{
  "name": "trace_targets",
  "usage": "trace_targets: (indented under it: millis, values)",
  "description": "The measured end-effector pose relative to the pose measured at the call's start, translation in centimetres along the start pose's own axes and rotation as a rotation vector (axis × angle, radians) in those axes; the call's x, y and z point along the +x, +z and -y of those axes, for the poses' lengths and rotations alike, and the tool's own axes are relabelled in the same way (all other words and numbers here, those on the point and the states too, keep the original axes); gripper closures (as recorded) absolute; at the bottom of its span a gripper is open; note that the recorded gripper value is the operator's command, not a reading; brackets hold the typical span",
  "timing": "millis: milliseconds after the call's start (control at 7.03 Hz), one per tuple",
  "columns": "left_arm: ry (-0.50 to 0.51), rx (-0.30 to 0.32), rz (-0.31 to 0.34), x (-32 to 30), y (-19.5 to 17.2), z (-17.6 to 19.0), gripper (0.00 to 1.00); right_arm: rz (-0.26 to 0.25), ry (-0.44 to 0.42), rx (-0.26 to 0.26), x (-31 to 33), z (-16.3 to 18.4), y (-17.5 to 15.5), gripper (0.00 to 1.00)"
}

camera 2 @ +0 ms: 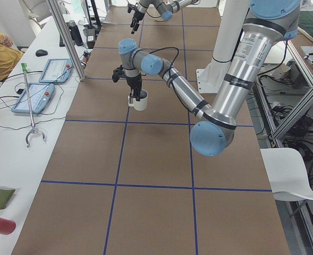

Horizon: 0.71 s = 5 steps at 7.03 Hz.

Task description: Left arm hands cup to right arm to dump lemon

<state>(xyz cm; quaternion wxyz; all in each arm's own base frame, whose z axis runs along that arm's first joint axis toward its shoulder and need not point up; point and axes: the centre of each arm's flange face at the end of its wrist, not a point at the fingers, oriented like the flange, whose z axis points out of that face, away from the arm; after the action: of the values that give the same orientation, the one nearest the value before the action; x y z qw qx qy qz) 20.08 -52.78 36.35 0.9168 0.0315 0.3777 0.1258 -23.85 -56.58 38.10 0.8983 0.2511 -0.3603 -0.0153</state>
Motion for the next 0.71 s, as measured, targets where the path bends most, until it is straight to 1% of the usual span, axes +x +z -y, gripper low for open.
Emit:
trace_targets:
  millis: [285, 427, 569, 711]
  values:
    - [0.038, -0.046, 0.025, -7.5, 3.2, -1.5, 1.0, 0.006, -0.081, -0.132, 7.8, -0.7, -1.7, 0.0]
    - [0.043, -0.076, 0.032, -9.8, 4.7, -2.3, 1.0, 0.009, -0.119, -0.205, 9.8, -1.2, -1.9, 0.0]
    - [0.037, -0.102, 0.032, -11.2, 6.0, -2.9, 1.0, 0.016, -0.154, -0.264, 10.9, -1.5, -1.9, 0.0]
    - [0.027, -0.124, 0.025, -12.3, 7.3, -3.3, 0.92, 0.02, -0.173, -0.298, 11.5, -1.7, -1.9, 0.0]
